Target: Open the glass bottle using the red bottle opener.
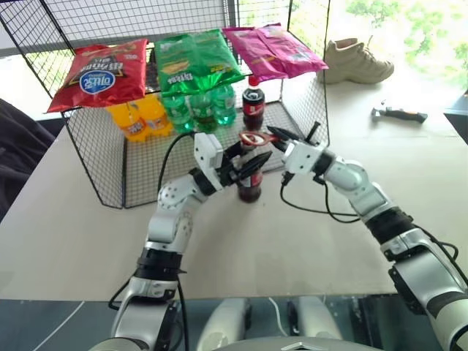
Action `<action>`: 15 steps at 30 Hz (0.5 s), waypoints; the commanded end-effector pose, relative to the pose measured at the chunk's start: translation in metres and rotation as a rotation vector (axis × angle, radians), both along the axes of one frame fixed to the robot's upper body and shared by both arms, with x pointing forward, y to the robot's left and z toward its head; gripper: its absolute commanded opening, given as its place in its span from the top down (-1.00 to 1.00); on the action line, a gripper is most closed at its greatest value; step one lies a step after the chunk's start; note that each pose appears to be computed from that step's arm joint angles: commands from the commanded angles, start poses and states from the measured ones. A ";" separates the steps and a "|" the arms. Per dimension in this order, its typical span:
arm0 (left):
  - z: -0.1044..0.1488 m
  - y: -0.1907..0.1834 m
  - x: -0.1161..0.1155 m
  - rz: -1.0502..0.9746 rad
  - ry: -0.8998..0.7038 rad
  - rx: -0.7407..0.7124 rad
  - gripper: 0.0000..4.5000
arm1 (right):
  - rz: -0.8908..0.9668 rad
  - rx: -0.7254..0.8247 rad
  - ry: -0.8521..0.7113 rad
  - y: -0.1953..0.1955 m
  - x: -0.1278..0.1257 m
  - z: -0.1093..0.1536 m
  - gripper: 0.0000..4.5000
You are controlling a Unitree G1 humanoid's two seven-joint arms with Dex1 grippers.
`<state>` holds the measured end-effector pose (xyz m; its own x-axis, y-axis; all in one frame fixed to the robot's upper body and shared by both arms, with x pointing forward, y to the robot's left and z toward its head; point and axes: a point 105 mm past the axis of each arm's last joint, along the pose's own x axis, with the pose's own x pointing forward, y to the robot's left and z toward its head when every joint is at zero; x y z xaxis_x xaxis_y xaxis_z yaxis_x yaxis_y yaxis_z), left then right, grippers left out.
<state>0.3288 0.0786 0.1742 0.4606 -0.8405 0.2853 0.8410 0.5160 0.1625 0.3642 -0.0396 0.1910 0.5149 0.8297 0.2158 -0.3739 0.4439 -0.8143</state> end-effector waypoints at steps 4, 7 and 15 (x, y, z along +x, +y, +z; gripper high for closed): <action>-0.043 0.003 -0.001 0.004 0.137 0.083 0.12 | 0.075 0.173 -0.035 -0.004 -0.019 0.052 1.00; -0.043 0.004 -0.001 0.008 0.136 0.083 0.12 | 0.109 0.148 0.011 -0.001 -0.026 0.046 1.00; -0.043 0.005 -0.001 0.010 0.136 0.086 0.12 | 0.178 0.032 0.091 0.009 -0.040 0.027 1.00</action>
